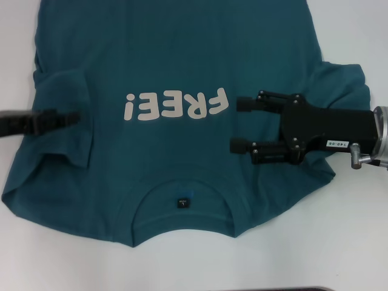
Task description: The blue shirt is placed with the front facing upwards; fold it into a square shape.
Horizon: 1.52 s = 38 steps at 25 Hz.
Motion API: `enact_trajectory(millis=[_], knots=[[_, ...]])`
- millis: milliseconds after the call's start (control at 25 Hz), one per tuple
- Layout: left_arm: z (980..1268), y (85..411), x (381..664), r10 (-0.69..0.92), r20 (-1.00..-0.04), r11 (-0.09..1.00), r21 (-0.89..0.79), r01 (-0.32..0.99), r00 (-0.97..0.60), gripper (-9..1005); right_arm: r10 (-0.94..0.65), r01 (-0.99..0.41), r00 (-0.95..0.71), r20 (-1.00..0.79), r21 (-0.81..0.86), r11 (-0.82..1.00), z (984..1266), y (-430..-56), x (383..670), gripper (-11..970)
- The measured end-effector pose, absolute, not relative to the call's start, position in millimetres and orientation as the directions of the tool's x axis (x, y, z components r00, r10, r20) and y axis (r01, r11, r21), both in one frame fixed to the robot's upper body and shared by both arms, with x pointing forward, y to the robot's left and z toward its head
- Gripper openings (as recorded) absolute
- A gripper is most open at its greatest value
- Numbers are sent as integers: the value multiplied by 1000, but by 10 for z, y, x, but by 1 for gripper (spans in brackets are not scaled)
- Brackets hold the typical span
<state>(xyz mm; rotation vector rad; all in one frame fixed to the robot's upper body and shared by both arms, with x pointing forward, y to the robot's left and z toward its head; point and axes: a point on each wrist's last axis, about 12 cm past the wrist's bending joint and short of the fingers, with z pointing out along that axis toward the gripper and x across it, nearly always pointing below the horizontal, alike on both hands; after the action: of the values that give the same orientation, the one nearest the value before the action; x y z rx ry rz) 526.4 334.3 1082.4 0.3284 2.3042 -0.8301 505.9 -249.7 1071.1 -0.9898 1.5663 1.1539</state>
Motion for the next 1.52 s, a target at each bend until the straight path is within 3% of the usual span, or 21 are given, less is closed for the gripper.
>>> enact_trajectory(millis=[480, 1520], knots=[[10695, 3498, 5053, 27, -630, 788, -464, 404, -776, 692, -78, -947, -246, -966, 223, 231, 10723, -2498, 5059, 881], [10728, 3032, 5124, 163, -616, 631, -536, 561, -771, 693, -71, -947, -252, -965, 230, 224, 10718, -2507, 5033, 862]])
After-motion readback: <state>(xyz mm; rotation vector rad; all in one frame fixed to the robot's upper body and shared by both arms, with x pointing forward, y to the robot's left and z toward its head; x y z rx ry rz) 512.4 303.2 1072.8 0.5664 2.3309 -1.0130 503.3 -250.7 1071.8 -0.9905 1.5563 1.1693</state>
